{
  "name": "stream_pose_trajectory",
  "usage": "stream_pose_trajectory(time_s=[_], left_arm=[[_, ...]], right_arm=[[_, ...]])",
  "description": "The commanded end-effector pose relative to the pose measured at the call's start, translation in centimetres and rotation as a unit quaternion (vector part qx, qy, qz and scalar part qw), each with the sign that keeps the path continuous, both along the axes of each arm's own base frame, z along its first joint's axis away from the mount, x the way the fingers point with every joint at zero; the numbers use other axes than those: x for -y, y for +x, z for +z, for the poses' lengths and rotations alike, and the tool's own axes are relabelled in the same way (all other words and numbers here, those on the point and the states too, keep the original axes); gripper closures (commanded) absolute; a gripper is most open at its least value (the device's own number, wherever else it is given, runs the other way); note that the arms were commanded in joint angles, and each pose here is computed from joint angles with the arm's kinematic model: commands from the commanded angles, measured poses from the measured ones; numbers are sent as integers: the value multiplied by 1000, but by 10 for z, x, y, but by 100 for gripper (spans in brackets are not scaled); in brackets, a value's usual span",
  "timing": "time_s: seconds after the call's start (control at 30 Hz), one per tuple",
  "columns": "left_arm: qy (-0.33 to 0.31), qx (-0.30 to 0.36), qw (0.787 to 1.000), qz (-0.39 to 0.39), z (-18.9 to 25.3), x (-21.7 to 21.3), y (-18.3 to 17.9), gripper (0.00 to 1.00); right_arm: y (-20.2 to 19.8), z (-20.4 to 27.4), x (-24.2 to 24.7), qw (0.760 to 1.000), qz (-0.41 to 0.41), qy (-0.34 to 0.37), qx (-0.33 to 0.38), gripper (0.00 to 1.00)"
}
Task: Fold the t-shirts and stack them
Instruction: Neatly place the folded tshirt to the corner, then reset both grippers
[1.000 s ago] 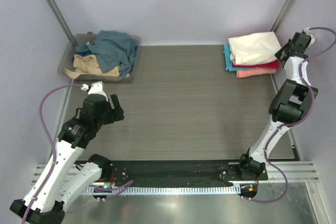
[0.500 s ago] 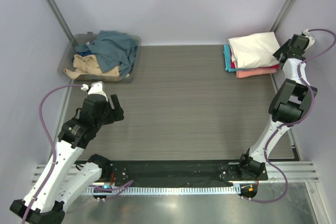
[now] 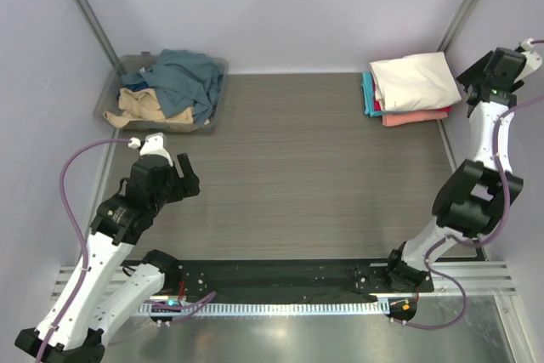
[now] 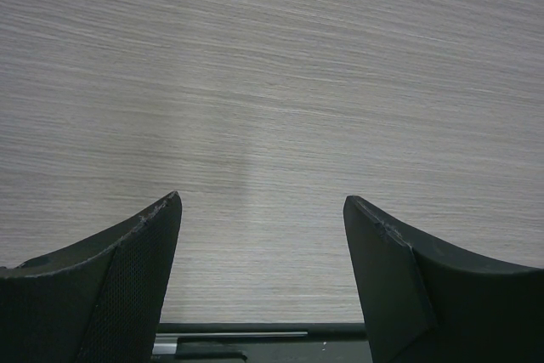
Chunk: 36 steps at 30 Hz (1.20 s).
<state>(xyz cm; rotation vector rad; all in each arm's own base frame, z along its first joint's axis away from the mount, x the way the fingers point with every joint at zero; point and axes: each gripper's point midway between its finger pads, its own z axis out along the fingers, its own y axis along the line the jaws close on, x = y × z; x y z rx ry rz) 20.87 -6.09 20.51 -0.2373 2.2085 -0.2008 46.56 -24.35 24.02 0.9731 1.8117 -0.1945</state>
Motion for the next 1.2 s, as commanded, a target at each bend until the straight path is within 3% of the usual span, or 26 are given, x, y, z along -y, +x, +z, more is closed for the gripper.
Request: stream_pose_trajectory(time_s=[0.0, 0.13, 0.27, 0.4, 0.43, 0.5, 0.53, 0.63, 0.87, 0.93, 1.17], left_arm=[[-8, 25, 1000, -7, 10, 3, 5, 22], [-9, 27, 1000, -10, 11, 4, 5, 22], [-16, 29, 999, -25, 13, 9, 4, 21], [-15, 35, 999, -20, 14, 7, 4, 20], [-13, 33, 999, -18, 13, 6, 4, 20], [-10, 27, 999, -13, 11, 5, 5, 20], [-9, 26, 1000, -11, 11, 4, 5, 20], [-4, 21, 1000, -7, 8, 3, 6, 20], [5, 16, 1000, 9, 7, -3, 7, 20], [4, 18, 1000, 11, 7, -4, 6, 20], [6, 21, 1000, 19, 8, -7, 6, 20]], right_arm=[[-23, 79, -19, 996, 6, -11, 83, 30], [-43, 114, -85, 987, 83, 8, 139, 27], [-54, 89, -188, 968, 210, 34, 134, 22], [-80, 51, -294, 931, 343, 68, 107, 19], [-91, 23, -306, 927, 357, 83, 83, 18], [-110, 18, -334, 908, 395, 96, 100, 17], [-128, -12, -356, 895, 425, 112, 74, 17], [-168, -44, -393, 870, 471, 134, 53, 15], [-231, -110, -429, 845, 512, 156, 5, 12], [-239, -122, -433, 837, 522, 162, 8, 10], [-239, -130, -429, 844, 516, 146, 10, 9]])
